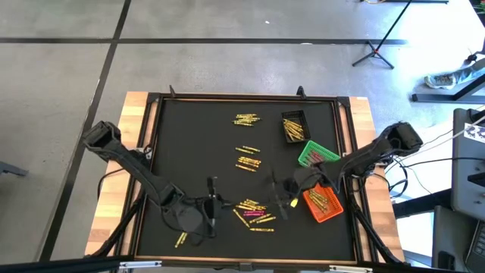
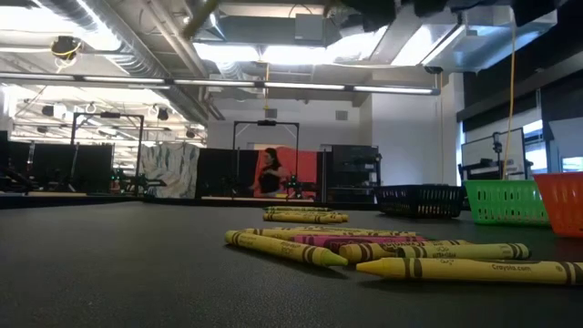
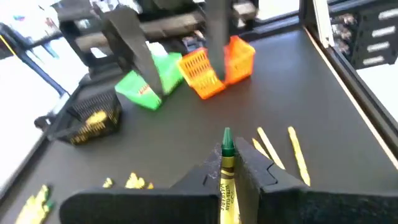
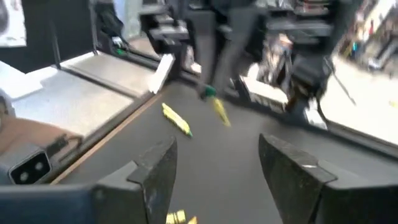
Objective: Sort crayons
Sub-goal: Put the green crayon into the orange basket
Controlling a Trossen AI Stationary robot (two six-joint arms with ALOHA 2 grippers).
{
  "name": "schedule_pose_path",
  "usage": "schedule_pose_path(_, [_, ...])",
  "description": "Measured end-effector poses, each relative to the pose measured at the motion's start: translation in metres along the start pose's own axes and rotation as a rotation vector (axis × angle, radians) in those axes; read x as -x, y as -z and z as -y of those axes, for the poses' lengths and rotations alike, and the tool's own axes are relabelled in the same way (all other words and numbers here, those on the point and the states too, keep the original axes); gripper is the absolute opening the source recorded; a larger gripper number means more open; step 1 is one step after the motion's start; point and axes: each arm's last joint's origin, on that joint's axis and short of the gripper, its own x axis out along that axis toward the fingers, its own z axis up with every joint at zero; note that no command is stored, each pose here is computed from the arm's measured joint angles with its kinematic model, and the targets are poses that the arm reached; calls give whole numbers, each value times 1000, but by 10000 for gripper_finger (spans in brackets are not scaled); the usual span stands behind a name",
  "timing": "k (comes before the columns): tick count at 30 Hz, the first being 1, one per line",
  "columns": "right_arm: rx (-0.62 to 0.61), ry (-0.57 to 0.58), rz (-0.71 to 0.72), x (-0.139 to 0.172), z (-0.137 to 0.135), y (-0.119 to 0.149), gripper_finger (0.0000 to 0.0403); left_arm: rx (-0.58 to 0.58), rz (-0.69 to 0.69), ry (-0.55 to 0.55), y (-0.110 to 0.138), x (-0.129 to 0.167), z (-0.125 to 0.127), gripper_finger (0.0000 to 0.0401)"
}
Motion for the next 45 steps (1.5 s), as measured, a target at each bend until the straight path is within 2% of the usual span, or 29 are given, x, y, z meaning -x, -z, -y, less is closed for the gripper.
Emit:
schedule_pose_path(9, [69, 25, 87, -21, -4, 14, 224, -103, 171, -60, -15, -27, -7, 6])
schedule_pose_path(13, [80, 12, 134, -21, -4, 10, 224, -119, 228, -86, -18, -36, -7, 6])
schedule_pose_path(18, [82, -26, 181, -20, -5, 6, 217, -105, 307, -59, -23, -42, -7, 6])
schedule_pose_path(22, [85, -36, 182, -20, -5, 6, 164, -93, 311, -55, -21, -49, -9, 6])
schedule_pose_path(29, [123, -46, 148, -20, -6, 10, 19, -40, 305, -21, -20, -49, -9, 6])
schedule_pose_path(31, [139, -50, 123, -21, -7, 12, 16, -36, 294, -17, -19, -49, -8, 6])
schedule_pose_path(35, [132, -13, 75, -20, -6, 14, 39, -25, 267, -7, -16, -48, -5, 10])
schedule_pose_path(40, [131, 76, -41, -12, -6, 13, 15, 20, 213, 10, -18, -36, -12, 55])
schedule_pose_path(45, [61, 169, -148, 6, 0, 6, 19, -48, 113, -23, -13, -26, -17, 95])
